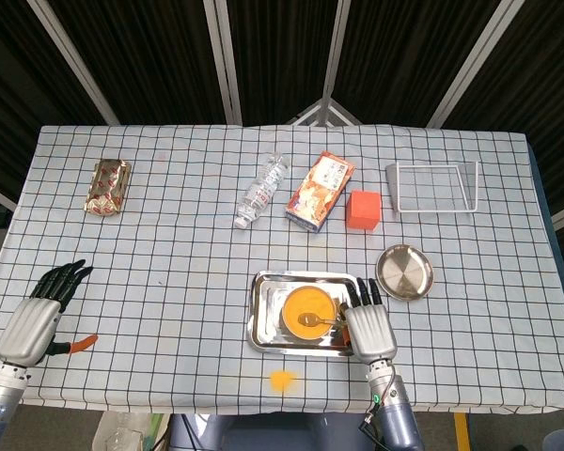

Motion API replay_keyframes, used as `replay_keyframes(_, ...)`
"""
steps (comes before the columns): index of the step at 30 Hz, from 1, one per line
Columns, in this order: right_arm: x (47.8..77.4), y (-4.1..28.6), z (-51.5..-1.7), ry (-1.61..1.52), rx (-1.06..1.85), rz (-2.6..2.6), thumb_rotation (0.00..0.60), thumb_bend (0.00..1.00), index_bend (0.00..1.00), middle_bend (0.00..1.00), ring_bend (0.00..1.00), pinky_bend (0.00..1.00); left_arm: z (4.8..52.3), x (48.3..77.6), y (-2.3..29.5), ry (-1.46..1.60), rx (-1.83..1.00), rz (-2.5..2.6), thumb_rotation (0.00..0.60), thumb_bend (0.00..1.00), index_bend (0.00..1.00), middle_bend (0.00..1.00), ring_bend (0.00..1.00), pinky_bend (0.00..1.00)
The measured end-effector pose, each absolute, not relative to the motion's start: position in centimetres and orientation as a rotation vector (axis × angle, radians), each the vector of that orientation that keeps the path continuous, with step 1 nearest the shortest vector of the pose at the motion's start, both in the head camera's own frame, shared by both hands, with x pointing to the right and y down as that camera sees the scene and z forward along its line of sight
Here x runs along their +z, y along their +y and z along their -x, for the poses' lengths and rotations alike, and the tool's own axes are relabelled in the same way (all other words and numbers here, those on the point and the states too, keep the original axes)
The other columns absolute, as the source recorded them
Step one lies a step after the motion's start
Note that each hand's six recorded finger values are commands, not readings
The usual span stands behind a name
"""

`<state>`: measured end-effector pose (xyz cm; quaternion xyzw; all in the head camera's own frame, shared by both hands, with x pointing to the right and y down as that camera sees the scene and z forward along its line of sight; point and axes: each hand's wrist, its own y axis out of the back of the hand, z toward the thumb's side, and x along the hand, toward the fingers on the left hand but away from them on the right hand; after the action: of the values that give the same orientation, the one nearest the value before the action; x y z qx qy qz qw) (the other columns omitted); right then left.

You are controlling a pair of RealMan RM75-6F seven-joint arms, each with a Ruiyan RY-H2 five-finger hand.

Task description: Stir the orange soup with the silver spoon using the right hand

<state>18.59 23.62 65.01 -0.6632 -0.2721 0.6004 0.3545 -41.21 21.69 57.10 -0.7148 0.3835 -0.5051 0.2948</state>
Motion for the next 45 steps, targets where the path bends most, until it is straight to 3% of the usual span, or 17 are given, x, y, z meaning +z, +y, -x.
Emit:
replay_keyframes(15,65.00,23.41,-18.73,-0.697,1.568,1.704,0.600,0.50,0.49,0.14,0.00,0.00,41.16,57.10,21.74,1.020,-1.346,1.906,0.600,0.02,0.00,0.00,0.00,0.00)
replay_keyframes(41,64.95,23.33,-18.72,-0.712,1.550,1.695,0.600,0.50,0.58,0.18,0.00,0.00,41.17,57.10,21.75,1.020,-1.346,1.907,0.600,0.02,0.00,0.00,0.00,0.00)
replay_keyframes(45,64.89,23.30,-18.66,-0.717,1.546,1.697,0.600,0.55,0.60,0.19,0.00,0.00,41.15,57.10,21.74,1.019,-1.345,1.907,0.600,0.02,0.00,0.00,0.00,0.00)
